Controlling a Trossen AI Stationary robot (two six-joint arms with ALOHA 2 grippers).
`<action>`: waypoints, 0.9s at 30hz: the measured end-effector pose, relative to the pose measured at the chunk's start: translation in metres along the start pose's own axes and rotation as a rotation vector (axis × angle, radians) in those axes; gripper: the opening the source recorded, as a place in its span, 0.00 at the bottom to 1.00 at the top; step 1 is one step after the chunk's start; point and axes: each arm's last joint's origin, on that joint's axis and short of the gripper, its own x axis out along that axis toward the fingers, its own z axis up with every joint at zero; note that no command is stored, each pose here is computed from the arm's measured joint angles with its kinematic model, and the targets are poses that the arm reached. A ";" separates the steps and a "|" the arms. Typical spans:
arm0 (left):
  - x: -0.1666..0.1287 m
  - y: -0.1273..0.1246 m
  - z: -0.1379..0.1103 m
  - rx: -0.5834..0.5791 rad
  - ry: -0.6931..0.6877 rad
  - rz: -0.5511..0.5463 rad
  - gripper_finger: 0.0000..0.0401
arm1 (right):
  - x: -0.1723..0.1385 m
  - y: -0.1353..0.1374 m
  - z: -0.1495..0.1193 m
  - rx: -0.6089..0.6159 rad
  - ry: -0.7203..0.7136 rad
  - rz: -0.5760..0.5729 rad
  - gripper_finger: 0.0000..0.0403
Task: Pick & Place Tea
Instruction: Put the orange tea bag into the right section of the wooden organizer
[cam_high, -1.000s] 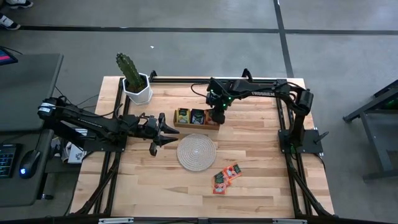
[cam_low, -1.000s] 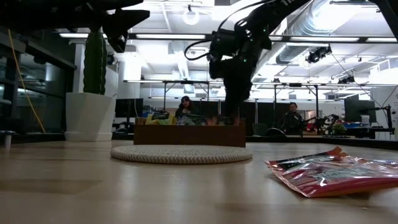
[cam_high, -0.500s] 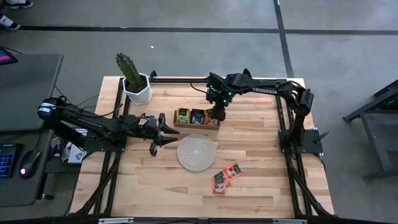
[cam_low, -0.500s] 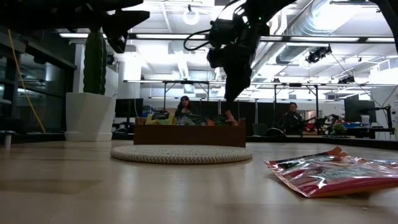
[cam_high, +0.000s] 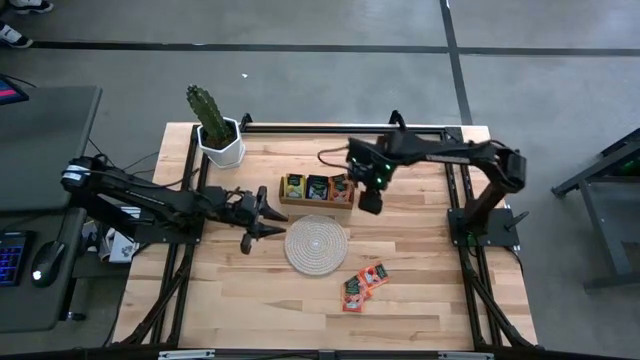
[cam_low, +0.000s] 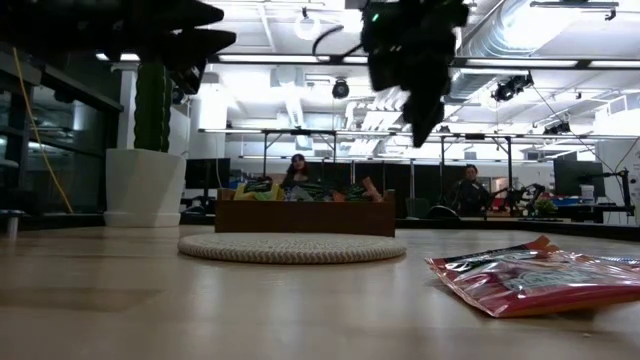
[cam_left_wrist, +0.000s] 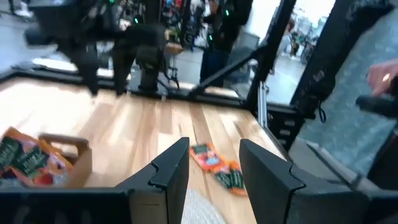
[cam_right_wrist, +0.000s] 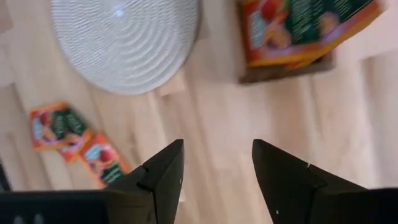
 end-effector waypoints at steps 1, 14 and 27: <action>0.001 0.000 -0.002 0.001 0.016 -0.006 0.35 | -0.001 0.007 -0.005 0.011 -0.010 0.005 0.46; 0.022 0.003 -0.039 -0.001 0.239 -0.167 0.35 | 0.028 0.119 -0.084 0.263 -0.473 0.141 0.46; 0.065 0.005 -0.054 -0.131 0.230 -0.199 0.35 | 0.077 0.189 -0.132 0.230 -0.577 0.140 0.18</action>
